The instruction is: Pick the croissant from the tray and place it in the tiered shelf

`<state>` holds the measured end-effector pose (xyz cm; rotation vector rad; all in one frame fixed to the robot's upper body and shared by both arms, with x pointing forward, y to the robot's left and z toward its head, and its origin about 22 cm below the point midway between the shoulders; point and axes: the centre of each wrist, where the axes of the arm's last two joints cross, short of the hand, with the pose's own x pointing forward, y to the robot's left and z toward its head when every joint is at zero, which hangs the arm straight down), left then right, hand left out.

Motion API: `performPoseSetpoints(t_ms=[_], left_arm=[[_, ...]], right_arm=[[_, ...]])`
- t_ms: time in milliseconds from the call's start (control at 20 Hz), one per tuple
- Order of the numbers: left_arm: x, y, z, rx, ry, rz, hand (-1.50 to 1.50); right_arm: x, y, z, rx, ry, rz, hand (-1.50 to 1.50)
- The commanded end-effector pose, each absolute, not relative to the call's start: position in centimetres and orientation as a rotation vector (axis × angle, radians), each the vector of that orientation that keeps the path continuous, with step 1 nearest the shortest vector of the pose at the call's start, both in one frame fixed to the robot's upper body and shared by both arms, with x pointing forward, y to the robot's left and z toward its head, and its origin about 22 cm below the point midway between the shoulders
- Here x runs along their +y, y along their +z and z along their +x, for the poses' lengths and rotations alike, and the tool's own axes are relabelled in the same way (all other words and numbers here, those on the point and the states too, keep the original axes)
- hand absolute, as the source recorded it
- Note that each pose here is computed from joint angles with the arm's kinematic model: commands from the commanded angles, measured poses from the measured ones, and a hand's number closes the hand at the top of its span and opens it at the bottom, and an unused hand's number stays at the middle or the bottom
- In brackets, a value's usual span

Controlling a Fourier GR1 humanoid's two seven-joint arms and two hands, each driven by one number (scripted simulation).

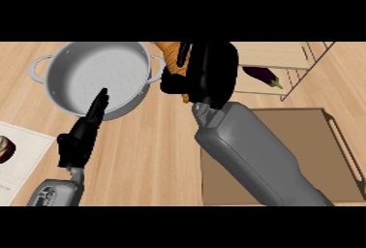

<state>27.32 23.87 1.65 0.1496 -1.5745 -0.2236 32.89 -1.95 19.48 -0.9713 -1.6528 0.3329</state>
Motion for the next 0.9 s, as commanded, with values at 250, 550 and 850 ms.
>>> performPoseSetpoints(t_ms=[250, 550, 850], left_arm=[[22.8, 1.5, 27.5, -1.568, -0.265, 0.126, 0.0], [22.6, 2.0, 28.4, -1.576, -0.238, 0.145, 0.0], [22.1, 2.7, 27.8, -1.585, -0.263, 0.114, 0.0]], right_arm=[[-0.1, 28.3, 29.3, -1.543, 0.137, -1.25, 1.5], [-2.4, 31.2, 30.4, -1.532, 0.069, -1.334, 1.5], [-4.2, 32.4, 32.3, -1.506, 0.057, -1.423, 1.5]])
